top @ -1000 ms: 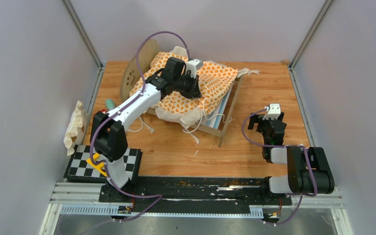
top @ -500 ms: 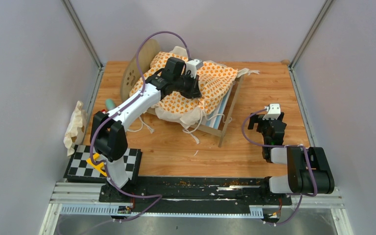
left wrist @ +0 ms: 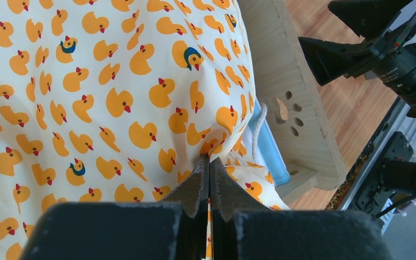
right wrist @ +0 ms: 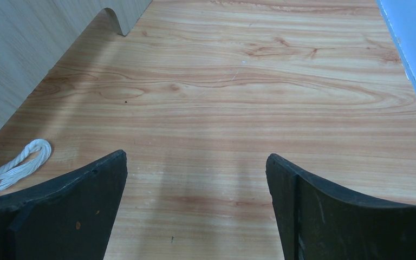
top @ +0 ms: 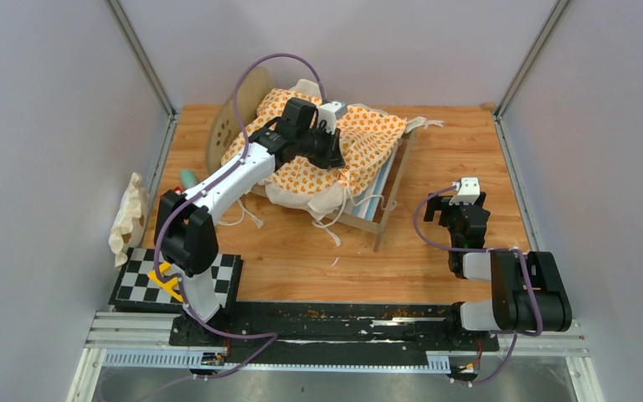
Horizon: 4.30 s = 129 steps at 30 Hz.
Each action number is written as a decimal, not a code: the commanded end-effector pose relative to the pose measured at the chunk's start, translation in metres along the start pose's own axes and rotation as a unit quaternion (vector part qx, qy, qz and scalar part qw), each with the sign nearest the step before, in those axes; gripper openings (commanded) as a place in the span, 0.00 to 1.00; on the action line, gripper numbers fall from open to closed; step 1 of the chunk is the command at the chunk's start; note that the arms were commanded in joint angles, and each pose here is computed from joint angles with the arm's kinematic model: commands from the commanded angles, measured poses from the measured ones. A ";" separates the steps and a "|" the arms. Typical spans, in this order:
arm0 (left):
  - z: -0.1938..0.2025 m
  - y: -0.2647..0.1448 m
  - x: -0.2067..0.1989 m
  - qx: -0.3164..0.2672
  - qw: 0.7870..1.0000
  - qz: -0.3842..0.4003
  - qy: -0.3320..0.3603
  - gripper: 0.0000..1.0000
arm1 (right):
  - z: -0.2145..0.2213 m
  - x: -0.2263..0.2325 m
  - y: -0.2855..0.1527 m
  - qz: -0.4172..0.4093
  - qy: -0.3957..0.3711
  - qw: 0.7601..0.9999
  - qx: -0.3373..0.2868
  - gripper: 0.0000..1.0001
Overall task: Set up the pet bed
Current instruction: Cross the ropes on the bed frame.
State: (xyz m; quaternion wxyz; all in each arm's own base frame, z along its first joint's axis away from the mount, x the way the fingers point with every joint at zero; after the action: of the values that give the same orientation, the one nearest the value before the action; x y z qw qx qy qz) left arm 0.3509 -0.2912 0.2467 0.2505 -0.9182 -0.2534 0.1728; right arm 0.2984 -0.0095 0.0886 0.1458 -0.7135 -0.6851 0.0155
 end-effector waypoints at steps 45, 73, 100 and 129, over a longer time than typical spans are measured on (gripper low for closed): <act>-0.004 0.002 0.001 -0.008 1.000 0.000 -0.001 0.00 | -0.150 0.131 -0.063 -0.165 0.005 0.985 0.050 0.84; -0.004 0.003 0.001 -0.006 1.000 0.002 -0.003 0.00 | -0.050 0.250 -0.076 -0.349 -0.153 0.914 0.141 0.45; -0.014 0.005 -0.020 -0.017 1.000 0.013 0.019 0.00 | -0.101 0.209 -0.077 -0.141 -0.144 0.975 0.097 0.00; -0.064 -0.007 -0.028 -0.066 0.997 -0.036 0.035 0.00 | -0.064 0.242 -0.069 -0.302 -0.163 0.938 0.056 0.44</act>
State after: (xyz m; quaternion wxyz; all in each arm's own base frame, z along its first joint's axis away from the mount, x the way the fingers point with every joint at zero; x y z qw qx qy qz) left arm 0.3504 -0.3229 0.2883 0.2266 -0.9229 -0.2827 0.1305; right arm 0.2487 0.2060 0.1968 0.0940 -0.4485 -0.8702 0.1813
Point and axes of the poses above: each gripper's point midway between its finger pads, its own y axis out along the fingers, its own x axis along the line the jaws close on, z = x × y, the point moved 6 cm from there along -y, back along the fingers, and after that the axes turned 13 degrees about y, right-handed, at the moved point
